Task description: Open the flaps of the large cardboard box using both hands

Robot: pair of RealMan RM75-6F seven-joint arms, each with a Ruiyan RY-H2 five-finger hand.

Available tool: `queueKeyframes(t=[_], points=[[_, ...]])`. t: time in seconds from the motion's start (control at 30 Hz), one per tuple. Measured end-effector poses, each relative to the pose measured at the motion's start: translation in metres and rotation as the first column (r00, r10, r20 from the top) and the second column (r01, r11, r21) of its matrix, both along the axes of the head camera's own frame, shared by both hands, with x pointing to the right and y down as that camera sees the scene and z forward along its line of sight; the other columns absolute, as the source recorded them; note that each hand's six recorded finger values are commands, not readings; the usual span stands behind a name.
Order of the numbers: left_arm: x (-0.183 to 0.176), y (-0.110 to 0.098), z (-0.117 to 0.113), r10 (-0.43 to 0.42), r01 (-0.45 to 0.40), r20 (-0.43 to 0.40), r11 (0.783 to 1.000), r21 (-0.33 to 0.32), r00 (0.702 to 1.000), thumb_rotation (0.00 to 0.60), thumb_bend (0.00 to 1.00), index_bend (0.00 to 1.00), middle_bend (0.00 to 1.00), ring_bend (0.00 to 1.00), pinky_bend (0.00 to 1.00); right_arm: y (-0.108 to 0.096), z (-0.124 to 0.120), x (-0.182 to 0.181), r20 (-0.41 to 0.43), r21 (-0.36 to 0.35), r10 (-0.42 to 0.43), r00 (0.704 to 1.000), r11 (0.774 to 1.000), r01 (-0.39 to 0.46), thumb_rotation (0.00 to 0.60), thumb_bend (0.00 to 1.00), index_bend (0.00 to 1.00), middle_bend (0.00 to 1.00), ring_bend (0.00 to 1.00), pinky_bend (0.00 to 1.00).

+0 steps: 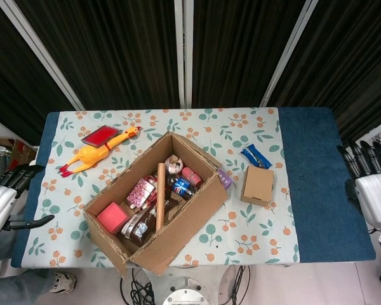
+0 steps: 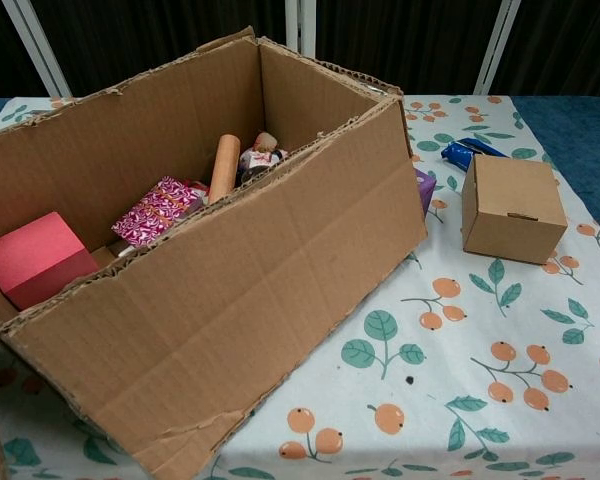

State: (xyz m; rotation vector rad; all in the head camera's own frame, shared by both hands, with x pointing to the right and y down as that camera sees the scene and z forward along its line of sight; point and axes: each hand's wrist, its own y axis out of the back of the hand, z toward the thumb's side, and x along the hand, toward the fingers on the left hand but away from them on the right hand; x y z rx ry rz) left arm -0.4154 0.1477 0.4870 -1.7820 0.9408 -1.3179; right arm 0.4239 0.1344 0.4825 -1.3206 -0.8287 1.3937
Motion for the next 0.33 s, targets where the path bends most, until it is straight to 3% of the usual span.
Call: queueKeyframes(t=[0.17,0.33], points=[[-0.014,0.013,0.034,-0.024,0.018,0.065,0.996,0.083,0.998,0.236,0.02,0.03,0.03,0.04,0.16,0.040,0.024,0.044,-0.018,-0.033,0.120,0.993,0.992,-0.120,0.600,0.44,0.00,0.00,0.00,0.00],[-0.028,0.021,0.050,-0.056,0.048,0.102,0.996,0.073,0.993,0.238,0.02,0.03,0.03,0.04,0.16,0.072,0.039,0.069,0.037,-0.015,0.190,0.981,0.982,-0.189,0.600,0.44,0.00,0.00,0.00,0.00]])
